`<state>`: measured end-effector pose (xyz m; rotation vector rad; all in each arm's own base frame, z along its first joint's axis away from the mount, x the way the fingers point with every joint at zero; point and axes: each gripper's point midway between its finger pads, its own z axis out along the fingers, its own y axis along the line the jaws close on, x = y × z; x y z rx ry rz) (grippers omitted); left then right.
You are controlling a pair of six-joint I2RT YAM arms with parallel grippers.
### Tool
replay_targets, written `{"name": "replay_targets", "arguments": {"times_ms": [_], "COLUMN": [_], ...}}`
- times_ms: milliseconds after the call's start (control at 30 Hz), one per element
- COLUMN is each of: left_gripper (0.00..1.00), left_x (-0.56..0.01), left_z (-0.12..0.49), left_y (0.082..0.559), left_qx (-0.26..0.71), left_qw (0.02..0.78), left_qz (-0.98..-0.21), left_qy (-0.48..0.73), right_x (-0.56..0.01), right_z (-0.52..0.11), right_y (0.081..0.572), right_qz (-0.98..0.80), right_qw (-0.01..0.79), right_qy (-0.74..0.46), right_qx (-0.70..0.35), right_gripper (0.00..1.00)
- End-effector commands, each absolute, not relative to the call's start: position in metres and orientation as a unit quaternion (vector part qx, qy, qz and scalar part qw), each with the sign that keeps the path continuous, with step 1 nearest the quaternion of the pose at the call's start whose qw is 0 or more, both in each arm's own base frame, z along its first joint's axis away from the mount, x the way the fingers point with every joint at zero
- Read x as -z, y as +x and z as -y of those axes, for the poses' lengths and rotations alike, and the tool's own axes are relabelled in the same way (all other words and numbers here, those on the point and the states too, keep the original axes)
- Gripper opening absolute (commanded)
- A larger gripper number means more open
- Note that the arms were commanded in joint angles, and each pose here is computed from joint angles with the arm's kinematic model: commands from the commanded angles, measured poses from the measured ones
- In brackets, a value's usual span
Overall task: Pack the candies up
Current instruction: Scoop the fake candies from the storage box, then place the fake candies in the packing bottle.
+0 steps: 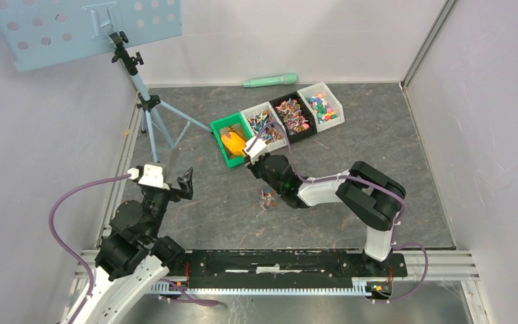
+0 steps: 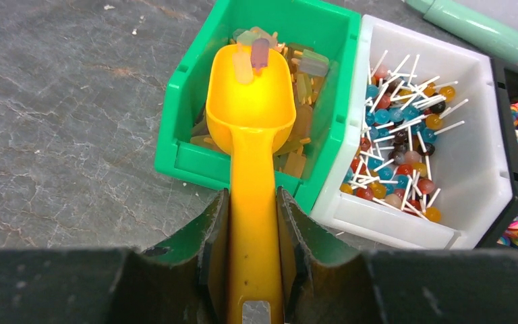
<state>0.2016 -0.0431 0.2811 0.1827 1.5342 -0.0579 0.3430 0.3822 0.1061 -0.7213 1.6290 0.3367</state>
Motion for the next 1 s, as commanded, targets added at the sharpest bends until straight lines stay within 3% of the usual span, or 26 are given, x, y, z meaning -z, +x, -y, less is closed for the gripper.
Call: {"name": "replay_targets", "arguments": {"times_ms": [0,433,967], "left_gripper": [1.0,1.0,1.0], "left_x": [-0.286,-0.287,-0.286], "left_z": [0.042,0.044,0.064], "left_y": [0.203,0.205,0.201], "left_qx": [0.026,0.023,0.091], "left_qw": [0.724,0.724,0.699], "left_qz": [-0.685,-0.685,-0.705], "left_qy": [0.079,0.083,0.076], "right_x": [-0.168,-0.206,-0.221], "right_z": [-0.378,-0.349,-0.262], "right_y": [0.343,0.326,0.25], "right_qz": [-0.644,-0.603,-0.602], "right_qw": [0.692,0.726,0.699], "right_qy": [-0.272,-0.273,-0.351], "right_qx": [-0.178,-0.186,-0.158], "right_gripper": [0.0,0.0,0.0]}}
